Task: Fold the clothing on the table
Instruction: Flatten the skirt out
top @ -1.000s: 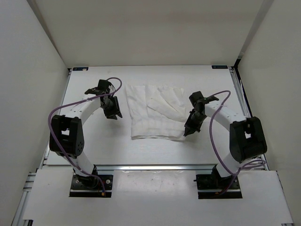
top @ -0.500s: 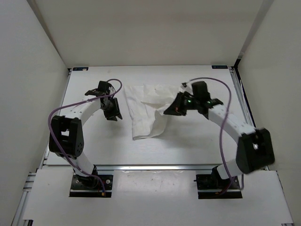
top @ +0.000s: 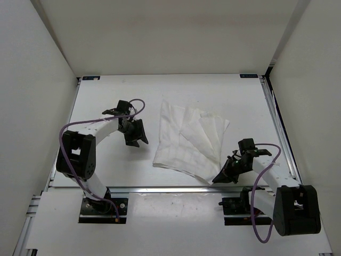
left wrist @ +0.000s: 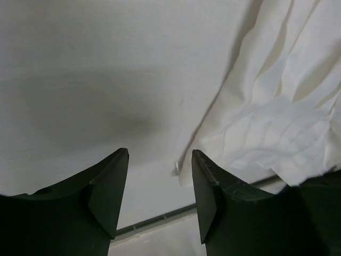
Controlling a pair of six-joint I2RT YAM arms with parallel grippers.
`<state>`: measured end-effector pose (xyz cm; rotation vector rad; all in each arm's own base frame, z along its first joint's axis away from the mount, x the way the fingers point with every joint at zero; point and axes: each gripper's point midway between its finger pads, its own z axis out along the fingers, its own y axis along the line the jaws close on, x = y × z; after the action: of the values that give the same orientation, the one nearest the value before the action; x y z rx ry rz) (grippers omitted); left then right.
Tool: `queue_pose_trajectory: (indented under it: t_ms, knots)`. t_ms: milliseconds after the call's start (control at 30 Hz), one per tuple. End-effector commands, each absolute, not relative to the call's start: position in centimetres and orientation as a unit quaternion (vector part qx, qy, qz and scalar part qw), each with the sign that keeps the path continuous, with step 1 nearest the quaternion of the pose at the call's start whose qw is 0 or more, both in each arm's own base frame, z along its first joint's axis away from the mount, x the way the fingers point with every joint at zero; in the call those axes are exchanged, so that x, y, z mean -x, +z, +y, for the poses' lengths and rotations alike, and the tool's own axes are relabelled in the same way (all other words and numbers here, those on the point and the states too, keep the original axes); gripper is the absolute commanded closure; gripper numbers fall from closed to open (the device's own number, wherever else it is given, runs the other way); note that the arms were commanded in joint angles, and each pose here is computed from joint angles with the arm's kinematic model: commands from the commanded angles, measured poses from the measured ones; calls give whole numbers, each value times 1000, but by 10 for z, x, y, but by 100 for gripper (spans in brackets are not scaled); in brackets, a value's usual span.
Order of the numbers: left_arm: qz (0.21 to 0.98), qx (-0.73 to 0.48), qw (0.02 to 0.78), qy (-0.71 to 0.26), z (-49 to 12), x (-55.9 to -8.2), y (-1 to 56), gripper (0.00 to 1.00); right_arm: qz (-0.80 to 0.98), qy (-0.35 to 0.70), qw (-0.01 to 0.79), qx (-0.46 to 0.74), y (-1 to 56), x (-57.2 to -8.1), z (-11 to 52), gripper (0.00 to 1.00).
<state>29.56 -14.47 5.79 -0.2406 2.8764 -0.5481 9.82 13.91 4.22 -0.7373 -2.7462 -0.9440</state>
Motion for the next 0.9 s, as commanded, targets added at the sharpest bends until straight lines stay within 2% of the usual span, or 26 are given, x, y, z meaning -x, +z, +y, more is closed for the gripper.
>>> queue_pose_trajectory:
  t_ms: [0,167,267,633,833,867]
  knots:
    - [952,55,78,-290,-183,-270,70,38,-925,-278,78,246,42,-90,131,100]
    - [944,54,38,-324,-204,-239,53,41,-923,-280,73,253,42,-93,132,100]
    - [937,61,31,-342,-213,-232,48,49,-923,-285,66,250,44,-96,133,100]
    - [950,70,4,-304,-217,-209,16,53,-918,-286,49,270,46,-99,129,100]
    - [939,51,-35,-339,-246,-188,8,72,-914,-296,35,276,49,-106,129,100]
    - [937,46,-39,-343,-249,-186,8,94,-914,-298,36,275,49,-107,129,100]
